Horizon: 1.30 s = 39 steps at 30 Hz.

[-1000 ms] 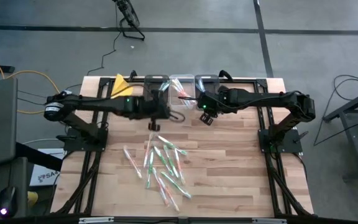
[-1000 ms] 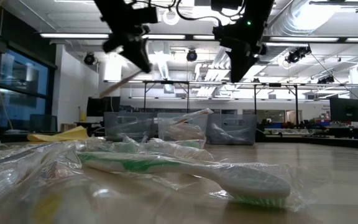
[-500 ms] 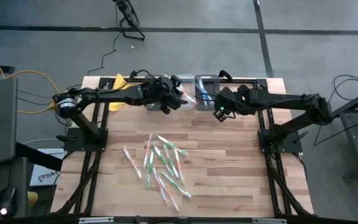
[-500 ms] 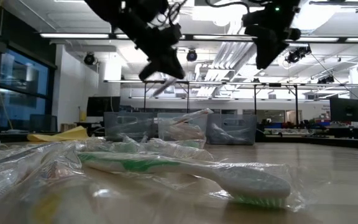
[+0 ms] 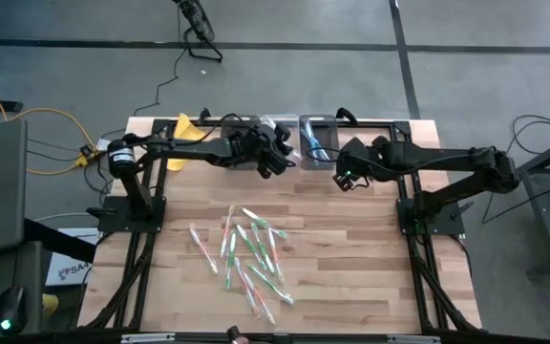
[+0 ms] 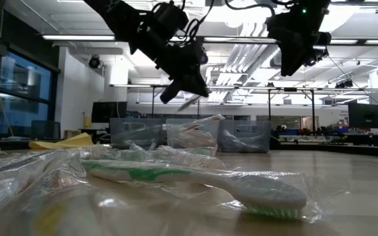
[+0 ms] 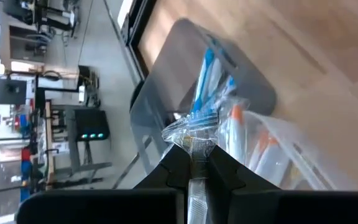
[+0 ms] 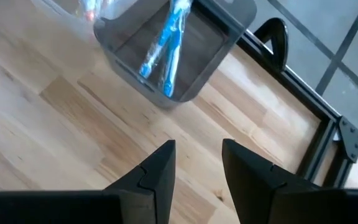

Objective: Pick & Place Toothbrushes
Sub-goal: Put the orange toothbrush into the transparent bin

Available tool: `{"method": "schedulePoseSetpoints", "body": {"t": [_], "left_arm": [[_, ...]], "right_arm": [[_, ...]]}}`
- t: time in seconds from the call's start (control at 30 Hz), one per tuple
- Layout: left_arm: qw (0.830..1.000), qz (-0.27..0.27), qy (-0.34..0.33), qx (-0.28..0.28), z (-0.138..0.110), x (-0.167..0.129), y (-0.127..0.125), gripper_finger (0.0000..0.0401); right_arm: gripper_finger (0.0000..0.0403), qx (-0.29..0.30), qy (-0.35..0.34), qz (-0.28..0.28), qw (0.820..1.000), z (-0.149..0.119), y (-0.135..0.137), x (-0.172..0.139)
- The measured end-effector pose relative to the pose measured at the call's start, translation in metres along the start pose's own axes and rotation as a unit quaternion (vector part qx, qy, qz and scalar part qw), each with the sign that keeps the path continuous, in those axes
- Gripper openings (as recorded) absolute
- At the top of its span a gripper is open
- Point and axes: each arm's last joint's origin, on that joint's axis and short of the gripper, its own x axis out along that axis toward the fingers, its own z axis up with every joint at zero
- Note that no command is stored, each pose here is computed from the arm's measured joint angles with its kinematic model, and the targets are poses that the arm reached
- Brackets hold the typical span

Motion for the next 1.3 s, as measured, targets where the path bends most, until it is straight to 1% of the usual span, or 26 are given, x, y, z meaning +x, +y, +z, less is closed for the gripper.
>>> {"method": "schedulePoseSetpoints", "body": {"t": [0.13, 0.2, 0.33, 0.43, 0.6, 0.67, 0.83, 0.97, 1.13, 1.3], "left_arm": [[0.999, -0.012, -0.034, -0.030, 0.007, -0.001, -0.002, 0.0015], [0.998, -0.018, -0.042, -0.032, 0.007, -0.001, -0.003, 0.0015], [0.998, -0.028, -0.040, -0.032, 0.005, 0.013, -0.014, 0.0015], [0.998, -0.020, -0.041, -0.033, 0.004, 0.021, -0.017, 0.0015], [0.999, -0.008, -0.018, -0.034, 0.001, 0.038, -0.028, 0.0015], [0.999, 0.007, -0.013, -0.038, -0.001, 0.041, -0.027, 0.0015], [0.999, -0.015, 0.010, -0.044, -0.012, 0.043, -0.030, 0.0015], [0.998, -0.012, 0.027, -0.053, -0.020, 0.044, -0.028, 0.0015], [0.998, -0.051, 0.029, -0.038, -0.029, 0.047, -0.035, 0.0015], [0.998, -0.054, 0.034, -0.027, -0.030, 0.054, -0.041, 0.0015]], "right_arm": [[0.0125, 0.009, -0.010, 0.008, 1.000, 0.003, 0.003, 0.001], [0.0125, 0.013, -0.015, 0.012, 1.000, 0.004, 0.003, 0.001], [0.0125, 0.019, -0.023, 0.019, 0.999, 0.006, 0.005, 0.001], [0.0125, 0.023, -0.025, 0.020, 0.999, 0.006, 0.005, 0.001], [0.0125, 0.023, -0.023, 0.023, 0.999, 0.006, 0.005, 0.001], [0.0125, 0.023, -0.023, 0.023, 0.999, 0.006, 0.005, 0.001], [0.0125, 0.023, -0.022, 0.023, 0.999, 0.006, 0.005, 0.001], [0.0125, 0.020, -0.023, 0.023, 0.999, 0.006, 0.005, 0.001], [0.0125, 0.019, -0.023, 0.023, 0.999, 0.006, 0.005, 0.001], [0.0125, 0.020, -0.026, 0.025, 0.999, 0.007, 0.006, 0.001]]}}
